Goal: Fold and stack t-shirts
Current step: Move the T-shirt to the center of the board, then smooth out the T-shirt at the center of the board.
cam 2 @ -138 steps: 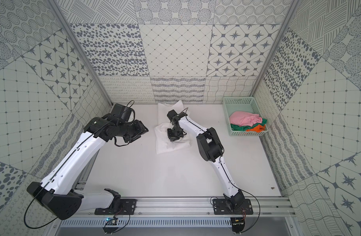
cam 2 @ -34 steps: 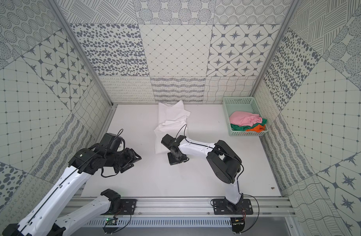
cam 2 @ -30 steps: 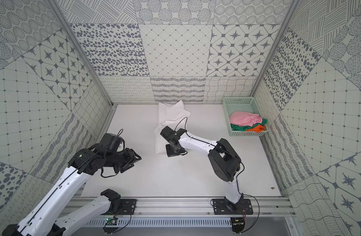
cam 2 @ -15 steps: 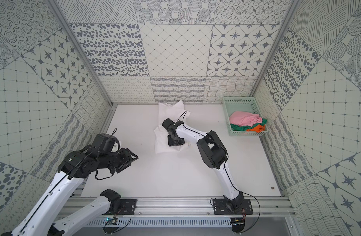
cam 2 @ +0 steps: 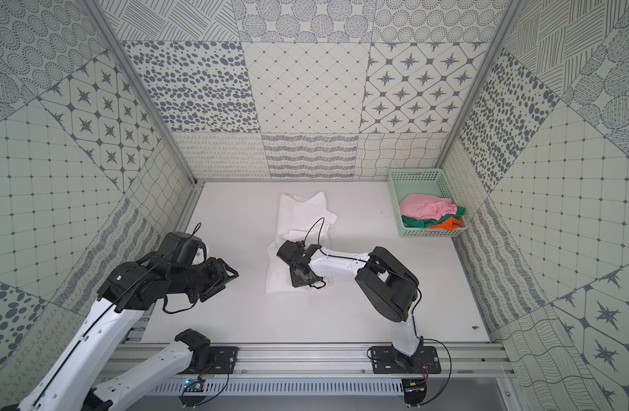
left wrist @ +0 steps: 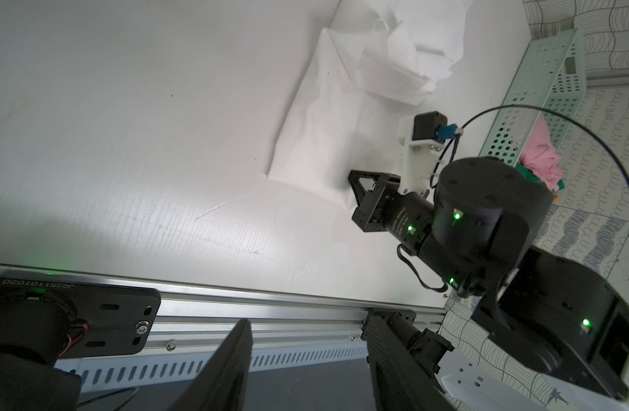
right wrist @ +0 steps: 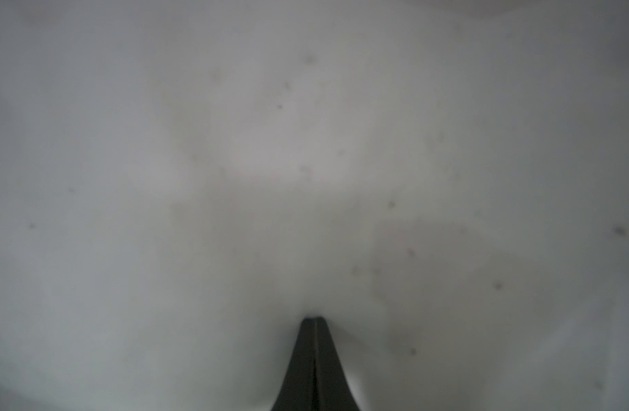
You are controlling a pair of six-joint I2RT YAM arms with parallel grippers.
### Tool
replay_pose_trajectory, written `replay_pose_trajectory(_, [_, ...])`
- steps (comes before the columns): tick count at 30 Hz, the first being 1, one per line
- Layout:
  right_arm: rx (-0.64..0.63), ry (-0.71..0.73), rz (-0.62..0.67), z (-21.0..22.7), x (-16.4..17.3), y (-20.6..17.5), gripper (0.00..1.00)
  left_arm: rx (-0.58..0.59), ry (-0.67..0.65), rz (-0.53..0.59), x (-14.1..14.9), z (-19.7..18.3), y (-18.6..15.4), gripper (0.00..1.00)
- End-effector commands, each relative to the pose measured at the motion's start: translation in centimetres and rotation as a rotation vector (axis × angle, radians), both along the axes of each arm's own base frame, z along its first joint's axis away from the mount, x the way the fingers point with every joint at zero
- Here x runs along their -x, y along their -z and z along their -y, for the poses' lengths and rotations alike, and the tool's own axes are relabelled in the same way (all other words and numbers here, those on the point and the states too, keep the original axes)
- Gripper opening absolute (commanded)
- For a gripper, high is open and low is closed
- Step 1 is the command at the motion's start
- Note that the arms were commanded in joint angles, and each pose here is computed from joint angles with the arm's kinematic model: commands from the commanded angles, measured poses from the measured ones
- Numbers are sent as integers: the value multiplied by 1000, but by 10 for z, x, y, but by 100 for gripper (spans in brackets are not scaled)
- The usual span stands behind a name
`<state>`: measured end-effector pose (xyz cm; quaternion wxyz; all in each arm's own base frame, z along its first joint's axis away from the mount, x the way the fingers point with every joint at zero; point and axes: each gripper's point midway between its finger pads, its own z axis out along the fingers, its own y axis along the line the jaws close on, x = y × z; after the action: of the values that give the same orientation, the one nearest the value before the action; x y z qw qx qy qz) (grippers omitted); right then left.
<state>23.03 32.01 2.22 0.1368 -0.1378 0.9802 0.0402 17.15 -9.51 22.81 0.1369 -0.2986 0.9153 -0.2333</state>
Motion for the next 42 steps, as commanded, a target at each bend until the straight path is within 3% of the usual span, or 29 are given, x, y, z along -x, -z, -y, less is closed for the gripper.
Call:
replay_pose_trajectory(1, [125,-10,-148,24,64,33,0,2,31,4,-5,5,3,54])
replay_pose_trajectory(7, [124,-30,-100,17,84,14,0,17,33,6,-7,8,7,54])
replay_pose_trajectory(13, [58,-58,-2,-4,55,-41,0,24,27,29,-2,5,2,54])
replay_pose_trajectory(17, [-7,-88,-2,-29,36,-57,0,10,15,86,1,-2,-15,54])
replay_pose_trajectory(27, [-24,-148,-54,-67,7,-34,0,-57,32,152,2,-13,-36,54])
replay_pose_trajectory(33, [-22,-140,-72,-65,-14,-21,0,-59,25,141,0,-13,-33,54])
replay_pose_trajectory(42, [-47,-111,-44,-50,-62,-30,0,-52,16,122,-12,-8,-28,54])
